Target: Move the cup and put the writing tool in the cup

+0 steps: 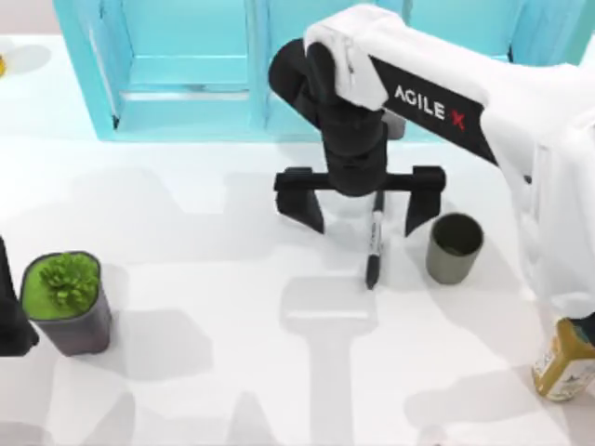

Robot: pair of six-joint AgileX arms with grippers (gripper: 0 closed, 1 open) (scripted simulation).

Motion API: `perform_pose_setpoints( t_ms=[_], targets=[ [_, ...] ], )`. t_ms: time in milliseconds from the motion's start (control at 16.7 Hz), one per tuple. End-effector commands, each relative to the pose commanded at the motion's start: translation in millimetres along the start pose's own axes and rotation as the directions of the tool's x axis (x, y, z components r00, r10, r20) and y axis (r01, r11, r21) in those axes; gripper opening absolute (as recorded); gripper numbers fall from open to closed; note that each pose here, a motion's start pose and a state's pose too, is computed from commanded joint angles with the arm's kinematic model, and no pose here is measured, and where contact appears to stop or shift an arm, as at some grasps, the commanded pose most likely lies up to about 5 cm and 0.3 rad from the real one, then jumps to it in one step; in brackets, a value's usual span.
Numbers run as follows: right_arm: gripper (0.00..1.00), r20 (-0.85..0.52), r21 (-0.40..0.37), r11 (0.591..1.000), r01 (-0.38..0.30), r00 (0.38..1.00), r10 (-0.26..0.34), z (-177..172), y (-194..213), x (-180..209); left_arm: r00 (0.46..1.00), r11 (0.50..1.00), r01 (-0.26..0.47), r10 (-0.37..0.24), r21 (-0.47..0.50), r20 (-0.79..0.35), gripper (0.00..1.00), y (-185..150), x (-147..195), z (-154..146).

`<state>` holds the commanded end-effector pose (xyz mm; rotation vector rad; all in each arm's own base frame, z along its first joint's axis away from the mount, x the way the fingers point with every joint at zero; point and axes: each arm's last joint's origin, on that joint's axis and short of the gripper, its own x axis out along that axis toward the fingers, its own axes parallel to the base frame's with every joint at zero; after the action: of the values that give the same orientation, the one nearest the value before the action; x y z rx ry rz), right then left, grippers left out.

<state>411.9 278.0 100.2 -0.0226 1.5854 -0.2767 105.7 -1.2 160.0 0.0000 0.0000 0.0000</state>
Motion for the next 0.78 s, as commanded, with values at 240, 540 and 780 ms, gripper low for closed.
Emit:
perform_pose_setpoints(
  t_ms=[240, 540, 780],
  targets=[
    [1.0, 0.0, 0.0, 1.0, 0.0, 1.0, 0.0, -4, -4, 12, 1.0, 1.0, 0.0, 0.0, 0.0, 0.0, 1.0, 0, 0, 0],
    [1.0, 0.0, 0.0, 1.0, 0.0, 1.0, 0.0, -7, -6, 18, 1.0, 1.0, 0.0, 0.0, 0.0, 0.0, 1.0, 0, 0, 0],
    [1.0, 0.0, 0.0, 1.0, 0.0, 1.0, 0.0, -7, -6, 18, 1.0, 1.0, 0.0, 0.0, 0.0, 0.0, 1.0, 0, 0, 0]
  ],
)
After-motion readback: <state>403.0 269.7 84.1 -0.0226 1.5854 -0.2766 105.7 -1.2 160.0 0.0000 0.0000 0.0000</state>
